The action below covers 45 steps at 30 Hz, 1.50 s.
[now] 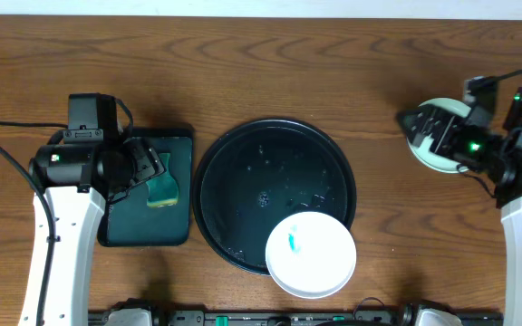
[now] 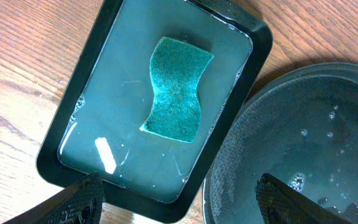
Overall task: Clean dirty plates on tray and stack at the side
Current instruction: 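Move the right gripper to the rim of the white plate, then drag the white plate onto the center of the round tray with right gripper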
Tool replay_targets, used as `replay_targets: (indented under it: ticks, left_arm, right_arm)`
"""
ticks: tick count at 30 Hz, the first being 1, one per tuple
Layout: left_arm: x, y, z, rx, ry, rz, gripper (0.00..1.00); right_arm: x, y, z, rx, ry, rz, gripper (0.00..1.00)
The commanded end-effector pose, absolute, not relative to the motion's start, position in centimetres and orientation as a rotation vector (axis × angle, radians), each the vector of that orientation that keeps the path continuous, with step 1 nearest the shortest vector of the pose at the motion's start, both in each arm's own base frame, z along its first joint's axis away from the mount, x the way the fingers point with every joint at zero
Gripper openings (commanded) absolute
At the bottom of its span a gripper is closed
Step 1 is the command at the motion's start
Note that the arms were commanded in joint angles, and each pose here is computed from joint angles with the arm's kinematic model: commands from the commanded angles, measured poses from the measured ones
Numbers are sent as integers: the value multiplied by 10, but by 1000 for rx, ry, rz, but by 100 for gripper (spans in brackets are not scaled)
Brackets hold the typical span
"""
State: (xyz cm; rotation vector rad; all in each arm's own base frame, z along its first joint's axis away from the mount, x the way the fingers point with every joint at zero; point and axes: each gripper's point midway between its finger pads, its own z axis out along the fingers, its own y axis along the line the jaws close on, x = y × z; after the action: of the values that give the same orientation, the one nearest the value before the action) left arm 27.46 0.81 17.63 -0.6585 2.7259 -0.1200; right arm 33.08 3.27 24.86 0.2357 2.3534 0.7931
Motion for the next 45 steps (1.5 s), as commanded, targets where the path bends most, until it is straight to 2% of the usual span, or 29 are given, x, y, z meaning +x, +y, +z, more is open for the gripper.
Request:
replay_targets:
  ticks: [1, 6, 8, 10, 11, 13, 14, 15, 17, 18, 21, 24, 26, 32, 37, 42, 45]
  left_arm:
    - [274, 9, 173, -678, 2736, -115, 79]
    - [274, 9, 173, -678, 2735, -115, 79]
    - [274, 9, 173, -677, 2736, -115, 79]
    - [274, 9, 173, -678, 2736, -115, 79]
    - [274, 9, 173, -678, 2736, -115, 79]
    - [274, 9, 173, -678, 2736, -115, 79]
    - [274, 9, 173, -677, 2736, -115, 79]
    - [274, 9, 173, -677, 2736, -115, 79]
    - [274, 9, 173, -678, 2736, -115, 79]
    - [274, 9, 173, -677, 2736, -115, 79]
    - [274, 9, 173, -677, 2736, -114, 79]
    - [273, 9, 172, -678, 2737, -114, 79]
    - [273, 9, 172, -678, 2737, -114, 79]
    - [274, 9, 173, -677, 2736, -115, 79]
    - [274, 9, 173, -677, 2736, -115, 79]
    - [274, 9, 173, -678, 2736, -115, 79]
    - [274, 9, 173, -677, 2736, -115, 79]
  right_arm:
    - [310, 78, 263, 0, 2335, 1015, 99]
    - [276, 99, 236, 31, 2532, 1050, 99]
    - [260, 93, 216, 155, 2678, 950, 96]
    - [242, 74, 193, 365, 2836, 729, 97]
    - [233, 62, 184, 482, 2893, 600, 87]
    - [216, 48, 174, 635, 2960, 424, 59]
    - [210, 48, 172, 634, 2986, 398, 57]
    - [205, 50, 170, 614, 3011, 395, 60]
    - [194, 55, 167, 607, 3059, 385, 77]
    - [189, 58, 165, 617, 3082, 379, 79]
    - [170, 65, 154, 711, 3152, 344, 77]
    - [146, 70, 134, 810, 3239, 286, 58]
    - [129, 74, 118, 819, 3305, 260, 52]
    - [100, 97, 85, 769, 3422, 354, 56]
    - [101, 105, 68, 723, 3402, 378, 52]
    - [103, 107, 54, 731, 3378, 395, 62]
    - [99, 106, 42, 771, 3374, 393, 59]
